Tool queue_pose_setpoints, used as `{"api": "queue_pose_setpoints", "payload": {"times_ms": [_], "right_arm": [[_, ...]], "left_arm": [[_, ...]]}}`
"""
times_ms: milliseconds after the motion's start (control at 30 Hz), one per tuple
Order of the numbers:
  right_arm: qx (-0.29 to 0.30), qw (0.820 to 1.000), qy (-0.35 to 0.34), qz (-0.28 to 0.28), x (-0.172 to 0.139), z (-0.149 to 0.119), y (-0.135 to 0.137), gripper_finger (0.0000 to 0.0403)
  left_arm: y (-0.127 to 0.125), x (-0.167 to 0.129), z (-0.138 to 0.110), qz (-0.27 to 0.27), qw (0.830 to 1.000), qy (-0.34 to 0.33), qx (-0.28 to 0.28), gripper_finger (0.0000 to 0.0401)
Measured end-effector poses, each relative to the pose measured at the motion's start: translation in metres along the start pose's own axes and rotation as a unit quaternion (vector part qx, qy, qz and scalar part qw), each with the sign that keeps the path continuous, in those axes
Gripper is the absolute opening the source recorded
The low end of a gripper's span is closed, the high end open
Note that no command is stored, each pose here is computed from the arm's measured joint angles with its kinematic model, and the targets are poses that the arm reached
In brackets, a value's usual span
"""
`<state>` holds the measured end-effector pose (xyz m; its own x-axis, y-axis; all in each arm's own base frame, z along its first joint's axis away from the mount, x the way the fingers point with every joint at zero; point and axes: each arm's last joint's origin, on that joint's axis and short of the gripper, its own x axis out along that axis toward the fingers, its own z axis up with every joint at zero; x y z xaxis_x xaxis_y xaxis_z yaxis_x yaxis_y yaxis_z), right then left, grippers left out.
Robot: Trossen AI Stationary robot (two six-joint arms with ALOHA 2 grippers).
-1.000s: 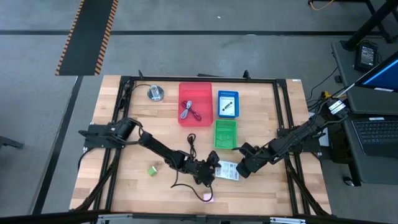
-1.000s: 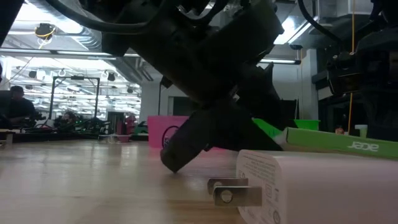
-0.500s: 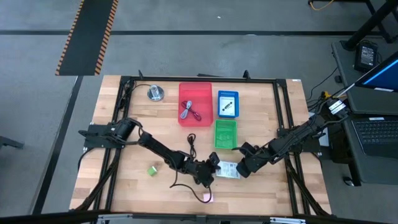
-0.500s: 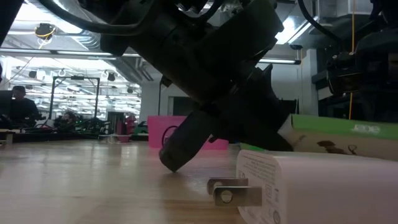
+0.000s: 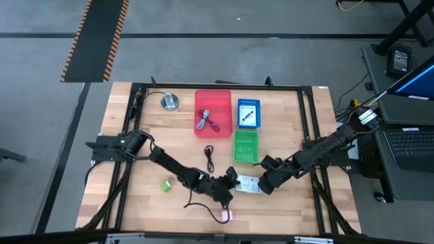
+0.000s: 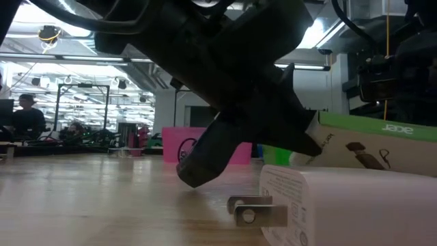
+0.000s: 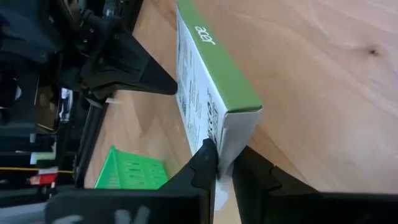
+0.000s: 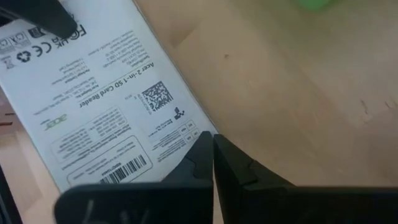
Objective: Pick and place items into bin
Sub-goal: Put the white card reader box into the blue bin
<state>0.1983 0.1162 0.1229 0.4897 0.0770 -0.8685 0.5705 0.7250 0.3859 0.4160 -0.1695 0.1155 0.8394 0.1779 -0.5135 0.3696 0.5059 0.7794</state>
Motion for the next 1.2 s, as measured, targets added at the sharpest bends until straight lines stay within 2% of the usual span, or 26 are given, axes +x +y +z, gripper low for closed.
{"api": "queue_pose_setpoints", "payload": {"times_ms": [233, 467, 600, 700, 833, 933, 1033, 1200], "right_arm": [[-0.023, 1.0, 0.008, -0.001, -0.01, 0.0, -0.004, 0.0], [-0.046, 0.999, 0.002, 0.004, -0.023, 0.003, -0.005, 0.0], [-0.069, 0.998, -0.002, 0.013, -0.03, 0.005, -0.003, 0.0], [-0.085, 0.996, 0.01, -0.016, -0.039, 0.006, 0.0, 0.0], [-0.122, 0.99, 0.018, -0.062, -0.055, 0.007, 0.009, 0.0], [-0.18, 0.98, -0.032, -0.075, -0.068, 0.008, 0.022, 0.0], [-0.258, 0.959, -0.098, -0.071, -0.078, 0.007, 0.037, 0.0], [-0.326, 0.925, -0.178, -0.075, -0.088, 0.008, 0.051, 0.0]], "left_arm": [[-0.003, -0.008, 0.007, 0.016, 1.0, 0.008, -0.004, 0.0029], [0.007, -0.029, 0.021, 0.046, 0.999, 0.002, -0.023, 0.0029], [0.024, -0.048, 0.03, 0.07, 0.997, -0.004, -0.038, 0.0029], [0.04, -0.064, 0.03, 0.071, 0.995, -0.003, -0.066, 0.0028], [0.058, -0.079, 0.017, 0.07, 0.992, 0.0, -0.105, 0.0027], [0.069, -0.09, 0.005, 0.076, 0.989, -0.004, -0.123, 0.0026], [0.074, -0.099, -0.007, 0.077, 0.988, -0.002, -0.137, 0.0024], [0.081, -0.111, -0.031, 0.083, 0.983, -0.001, -0.162, 0.0023]]}}
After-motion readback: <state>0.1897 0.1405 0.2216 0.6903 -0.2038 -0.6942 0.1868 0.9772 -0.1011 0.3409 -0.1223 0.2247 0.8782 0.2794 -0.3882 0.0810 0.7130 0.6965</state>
